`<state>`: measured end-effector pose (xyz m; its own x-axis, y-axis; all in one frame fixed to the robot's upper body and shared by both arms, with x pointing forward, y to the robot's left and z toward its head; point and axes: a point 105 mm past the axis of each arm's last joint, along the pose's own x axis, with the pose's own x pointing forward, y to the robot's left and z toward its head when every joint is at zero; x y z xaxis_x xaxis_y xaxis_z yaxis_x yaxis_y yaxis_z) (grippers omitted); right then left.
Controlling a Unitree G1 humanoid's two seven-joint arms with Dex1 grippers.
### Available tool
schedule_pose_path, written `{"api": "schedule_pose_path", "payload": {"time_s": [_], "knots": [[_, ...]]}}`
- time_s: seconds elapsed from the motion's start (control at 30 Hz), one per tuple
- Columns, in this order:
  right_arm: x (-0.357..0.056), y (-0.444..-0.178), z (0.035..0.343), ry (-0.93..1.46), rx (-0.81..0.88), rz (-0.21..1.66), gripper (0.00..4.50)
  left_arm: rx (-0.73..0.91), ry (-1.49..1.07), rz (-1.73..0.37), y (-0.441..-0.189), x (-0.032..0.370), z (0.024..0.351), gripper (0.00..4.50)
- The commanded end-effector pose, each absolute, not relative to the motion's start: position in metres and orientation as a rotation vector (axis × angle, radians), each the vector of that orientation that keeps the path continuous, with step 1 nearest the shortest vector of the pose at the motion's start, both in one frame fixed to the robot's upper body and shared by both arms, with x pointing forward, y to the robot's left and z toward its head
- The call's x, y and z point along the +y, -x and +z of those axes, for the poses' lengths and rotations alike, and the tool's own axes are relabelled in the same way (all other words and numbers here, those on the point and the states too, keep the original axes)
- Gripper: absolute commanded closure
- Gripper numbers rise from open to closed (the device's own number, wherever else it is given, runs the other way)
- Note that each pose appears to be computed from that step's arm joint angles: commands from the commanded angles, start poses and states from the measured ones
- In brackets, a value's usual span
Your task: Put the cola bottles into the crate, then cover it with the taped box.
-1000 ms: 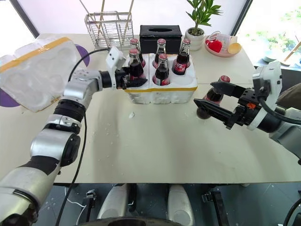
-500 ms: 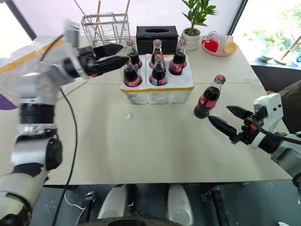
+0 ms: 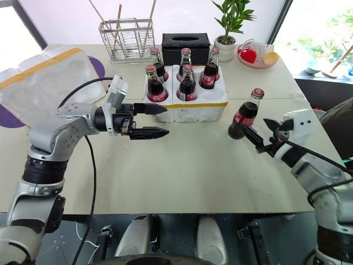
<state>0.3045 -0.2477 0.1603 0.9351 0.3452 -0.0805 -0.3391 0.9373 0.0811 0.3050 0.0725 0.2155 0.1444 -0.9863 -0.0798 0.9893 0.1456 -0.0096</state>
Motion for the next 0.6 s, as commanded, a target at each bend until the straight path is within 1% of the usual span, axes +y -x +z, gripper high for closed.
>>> {"api": "schedule_pose_path", "payload": {"time_s": [0.03, 0.13, 0.33, 0.4, 0.43, 0.5, 0.6], "knots": [[-0.247, -0.317, 0.165, -0.068, 0.056, 0.364, 0.0, 0.007, -0.075, -1.41, -0.306, 0.073, 0.229, 0.03], [-0.239, -0.328, 0.162, -0.069, 0.057, 0.397, 0.0, 0.001, -0.08, -1.393, -0.308, 0.075, 0.231, 0.03], [-0.24, -0.354, 0.156, -0.106, 0.044, 0.37, 0.0, -0.006, -0.083, -1.382, -0.309, 0.075, 0.233, 0.03], [-0.239, -0.356, 0.159, -0.105, 0.028, 0.379, 0.54, -0.006, -0.088, -1.373, -0.309, 0.076, 0.234, 0.0], [-0.237, -0.354, 0.164, -0.097, 0.016, 0.396, 0.71, -0.006, -0.09, -1.365, -0.309, 0.077, 0.234, 0.0], [-0.234, -0.349, 0.175, -0.081, -0.014, 0.426, 1.64, -0.007, -0.09, -1.348, -0.31, 0.081, 0.235, 0.0], [-0.233, -0.344, 0.206, -0.066, -0.089, 0.464, 1.65, -0.009, -0.092, -1.312, -0.314, 0.089, 0.236, 0.0]]}}
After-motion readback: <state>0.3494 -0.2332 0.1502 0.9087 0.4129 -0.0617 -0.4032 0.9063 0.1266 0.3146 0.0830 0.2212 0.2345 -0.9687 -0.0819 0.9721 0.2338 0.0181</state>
